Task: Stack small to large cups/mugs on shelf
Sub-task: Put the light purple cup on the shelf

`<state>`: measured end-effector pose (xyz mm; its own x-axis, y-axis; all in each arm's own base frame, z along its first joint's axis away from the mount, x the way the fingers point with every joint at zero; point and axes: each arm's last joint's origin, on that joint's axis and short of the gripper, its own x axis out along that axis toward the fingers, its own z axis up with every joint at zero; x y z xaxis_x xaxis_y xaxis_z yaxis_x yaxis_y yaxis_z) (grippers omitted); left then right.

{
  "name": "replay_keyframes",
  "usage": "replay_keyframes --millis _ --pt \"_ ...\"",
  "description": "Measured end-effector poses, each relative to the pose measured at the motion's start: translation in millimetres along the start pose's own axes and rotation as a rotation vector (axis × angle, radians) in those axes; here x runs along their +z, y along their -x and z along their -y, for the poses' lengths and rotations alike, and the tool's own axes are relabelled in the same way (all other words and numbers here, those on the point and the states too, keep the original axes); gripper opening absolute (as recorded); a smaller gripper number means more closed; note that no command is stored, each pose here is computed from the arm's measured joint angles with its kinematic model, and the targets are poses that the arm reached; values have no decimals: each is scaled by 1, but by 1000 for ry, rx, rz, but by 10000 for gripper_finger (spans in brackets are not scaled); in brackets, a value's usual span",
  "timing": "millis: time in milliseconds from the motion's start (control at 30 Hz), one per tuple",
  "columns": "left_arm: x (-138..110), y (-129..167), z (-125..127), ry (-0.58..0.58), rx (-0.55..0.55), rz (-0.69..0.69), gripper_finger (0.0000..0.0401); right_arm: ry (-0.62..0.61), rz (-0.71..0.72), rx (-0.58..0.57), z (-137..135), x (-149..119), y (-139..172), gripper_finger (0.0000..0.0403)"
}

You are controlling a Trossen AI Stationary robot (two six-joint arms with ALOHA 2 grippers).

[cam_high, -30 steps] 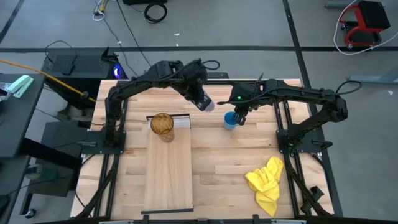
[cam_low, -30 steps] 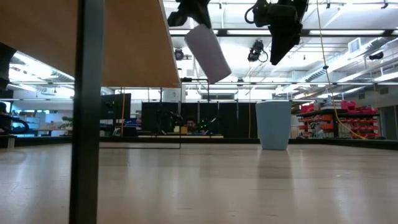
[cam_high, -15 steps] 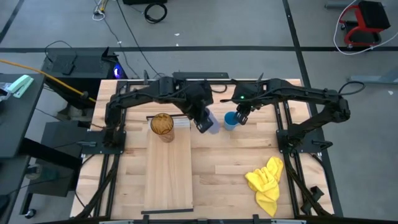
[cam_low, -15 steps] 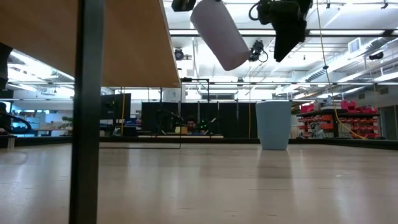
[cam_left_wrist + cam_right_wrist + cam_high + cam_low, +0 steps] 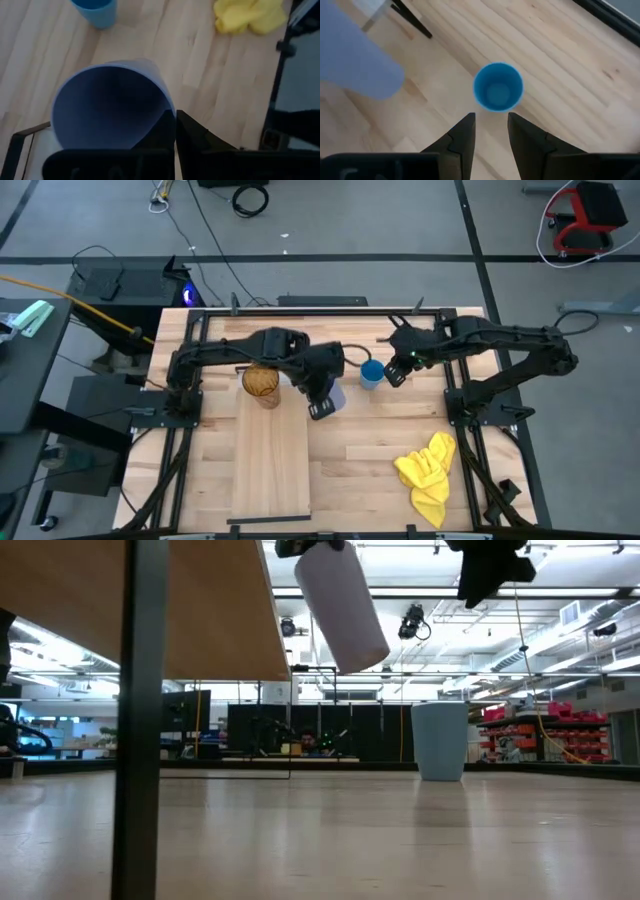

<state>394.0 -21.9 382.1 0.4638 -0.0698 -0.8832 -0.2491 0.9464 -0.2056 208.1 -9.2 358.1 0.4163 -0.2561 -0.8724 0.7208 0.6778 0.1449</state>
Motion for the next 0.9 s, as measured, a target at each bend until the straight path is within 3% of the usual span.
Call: replay_keyframes --millis 200,433,800,900 --pt "-11 -11 16 -89 -4 -45 8 -29 -31 -5 -17 -9 -7 122" --pt "-14 -13 26 -84 -5 -35 8 27 -60 -28 -33 -16 -18 122" --pt "-9 30 44 -31 -106 117 8 88 -51 -38 -33 -16 -19 122" --pt "-17 40 48 -15 -135 92 8 94 -52 -39 -33 -16 -19 122"
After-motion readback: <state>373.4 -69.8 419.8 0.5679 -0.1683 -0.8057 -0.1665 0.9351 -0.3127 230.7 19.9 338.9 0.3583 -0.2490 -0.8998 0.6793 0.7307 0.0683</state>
